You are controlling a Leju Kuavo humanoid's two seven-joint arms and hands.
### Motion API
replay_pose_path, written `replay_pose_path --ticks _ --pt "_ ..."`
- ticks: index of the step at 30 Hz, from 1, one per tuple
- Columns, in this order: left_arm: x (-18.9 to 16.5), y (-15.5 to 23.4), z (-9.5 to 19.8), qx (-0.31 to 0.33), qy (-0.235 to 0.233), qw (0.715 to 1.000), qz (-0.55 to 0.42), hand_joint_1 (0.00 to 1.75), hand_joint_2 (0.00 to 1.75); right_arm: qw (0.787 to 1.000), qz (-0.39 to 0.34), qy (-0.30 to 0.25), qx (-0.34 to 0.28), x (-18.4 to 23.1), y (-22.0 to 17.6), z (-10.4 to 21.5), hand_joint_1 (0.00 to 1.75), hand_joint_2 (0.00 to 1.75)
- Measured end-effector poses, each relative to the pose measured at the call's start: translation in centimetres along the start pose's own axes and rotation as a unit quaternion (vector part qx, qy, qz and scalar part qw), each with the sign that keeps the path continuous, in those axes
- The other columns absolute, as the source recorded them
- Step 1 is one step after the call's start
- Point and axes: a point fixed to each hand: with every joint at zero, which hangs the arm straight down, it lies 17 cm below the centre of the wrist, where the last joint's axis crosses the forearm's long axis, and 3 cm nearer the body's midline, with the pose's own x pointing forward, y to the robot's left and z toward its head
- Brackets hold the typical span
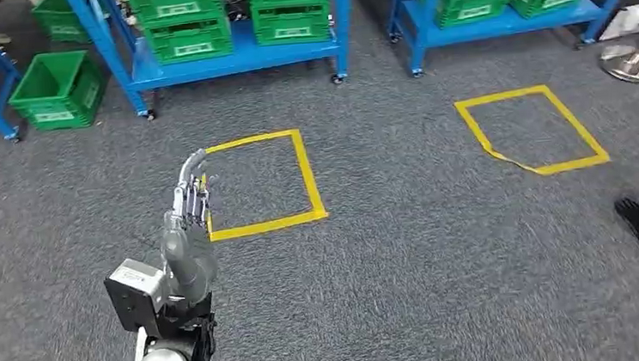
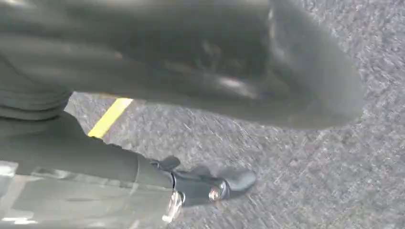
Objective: Take the parts from the cabinet and place them on the table.
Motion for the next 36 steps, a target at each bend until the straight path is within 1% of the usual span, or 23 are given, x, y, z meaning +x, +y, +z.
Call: replay_pose_path --ticks 2,9,14,23,30,36 --pt "0.0 0.0 0.1 0.000 0.000 1.000 0.000 0.00 0.00 1.000 -0.004 -0.003 0.009 0.4 0.7 0.0 0.00 0.00" --pt "-0.3 -0.1 0.1 -0.001 0.002 1.000 -0.001 0.00 0.00 0.999 -0.005 0.006 0.033 -0.3 1.6 0.4 0.00 0.00" --pt "-0.3 -0.1 0.2 -0.002 0.002 1.000 -0.001 0.00 0.00 0.999 -0.008 0.005 0.040 -0.1 2.1 0.4 0.00 0.00" --pt "-0.2 -0.2 0.1 -0.001 -0.001 1.000 0.001 0.00 0.00 0.999 -0.003 0.012 0.038 -1.0 1.5 0.7 0.00 0.00" --pt "-0.2 -0.5 0.2 -0.008 0.000 1.000 0.004 0.00 0.00 0.999 -0.008 0.005 0.037 0.0 2.0 0.3 0.00 0.00" --pt "-0.4 -0.7 0.2 -0.010 0.005 1.000 0.009 0.00 0.00 0.999 -0.005 0.008 0.034 -0.4 1.8 0.5 0.00 0.00"
